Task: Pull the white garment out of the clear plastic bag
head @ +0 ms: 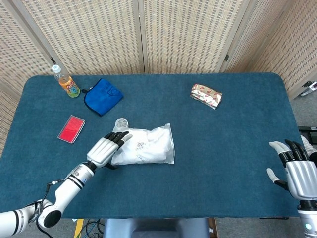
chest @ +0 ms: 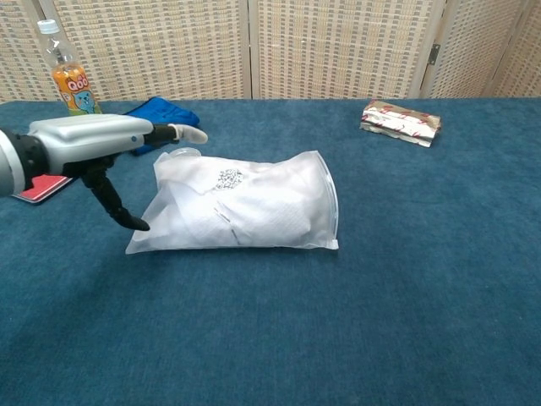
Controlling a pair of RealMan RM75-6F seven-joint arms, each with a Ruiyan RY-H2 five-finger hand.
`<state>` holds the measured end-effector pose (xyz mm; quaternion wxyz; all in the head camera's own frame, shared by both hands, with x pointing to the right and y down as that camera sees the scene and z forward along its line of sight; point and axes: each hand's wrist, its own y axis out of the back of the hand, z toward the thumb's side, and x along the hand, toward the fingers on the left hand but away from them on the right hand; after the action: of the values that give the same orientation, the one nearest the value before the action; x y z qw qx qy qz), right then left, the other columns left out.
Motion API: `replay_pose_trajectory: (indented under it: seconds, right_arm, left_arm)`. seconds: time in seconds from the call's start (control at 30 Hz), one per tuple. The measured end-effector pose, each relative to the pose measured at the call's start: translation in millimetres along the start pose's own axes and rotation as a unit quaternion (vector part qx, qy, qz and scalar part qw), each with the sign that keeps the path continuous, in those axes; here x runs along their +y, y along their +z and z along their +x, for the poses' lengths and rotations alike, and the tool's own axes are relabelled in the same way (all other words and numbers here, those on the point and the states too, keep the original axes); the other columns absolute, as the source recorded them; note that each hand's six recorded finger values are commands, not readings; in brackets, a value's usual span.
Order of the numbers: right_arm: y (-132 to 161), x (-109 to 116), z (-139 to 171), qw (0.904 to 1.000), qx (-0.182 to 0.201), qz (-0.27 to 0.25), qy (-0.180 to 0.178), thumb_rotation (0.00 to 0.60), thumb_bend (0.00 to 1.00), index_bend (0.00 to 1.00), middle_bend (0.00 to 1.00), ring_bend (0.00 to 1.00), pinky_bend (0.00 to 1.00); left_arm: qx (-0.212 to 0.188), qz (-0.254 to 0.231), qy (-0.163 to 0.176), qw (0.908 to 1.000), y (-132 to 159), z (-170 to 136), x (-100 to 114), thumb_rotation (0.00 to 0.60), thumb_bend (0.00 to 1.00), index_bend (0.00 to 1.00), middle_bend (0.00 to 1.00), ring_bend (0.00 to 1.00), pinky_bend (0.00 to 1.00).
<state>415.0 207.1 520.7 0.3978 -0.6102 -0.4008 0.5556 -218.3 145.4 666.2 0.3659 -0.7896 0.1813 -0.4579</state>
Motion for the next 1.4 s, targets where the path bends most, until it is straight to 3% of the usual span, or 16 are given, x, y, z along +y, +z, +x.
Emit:
replay_pose_trajectory:
  seconds: [0.33,0.83,1.0,1.13,1.27,1.4]
  right_arm:
    - [-4,1,2,1.0000,-0.007,0.000,0.001,0.600,0.26,0.20,0.23,0.11,0.14]
    - [-9,2,5,0.9999,-0.014,-0.004,0.003,0.600,0.26,0.20,0.23,0.11,0.15]
    - [-11,4,6,0.9999,-0.015,0.000,0.004,0.600,0.26,0.20,0.23,0.11,0.14]
    - [-11,5,7,0.9998,-0.017,0.003,0.005,0.600,0.26,0.20,0.23,0.11,0.14]
    - [-10,4,7,0.9998,-0.016,0.006,0.010,0.600,0.26,0.20,0.23,0.11,0.15]
    - [-6,4,7,0.9999,-0.008,0.010,0.010,0.600,0.26,0.20,0.23,0.11,0.15]
  left_arm:
    - [0.002,0.006,-0.019,0.9998,20,28,-9,0.600,0.12,0.00,0.02,0.09,0.11]
    - [0.048,0.001,-0.051,0.9975,26,50,-21,0.600,0.12,0.02,0.03,0.11,0.13]
    - [0.059,0.001,-0.047,0.9971,28,54,-26,0.600,0.12,0.22,0.16,0.21,0.21]
    - [0.059,-0.006,-0.037,0.9975,27,55,-29,0.600,0.13,0.37,0.33,0.36,0.40]
    - [0.052,-0.012,-0.021,0.9984,25,54,-31,0.600,0.14,0.44,0.44,0.45,0.48]
    - [0.035,-0.016,-0.002,0.9992,22,51,-31,0.600,0.17,0.48,0.48,0.49,0.53]
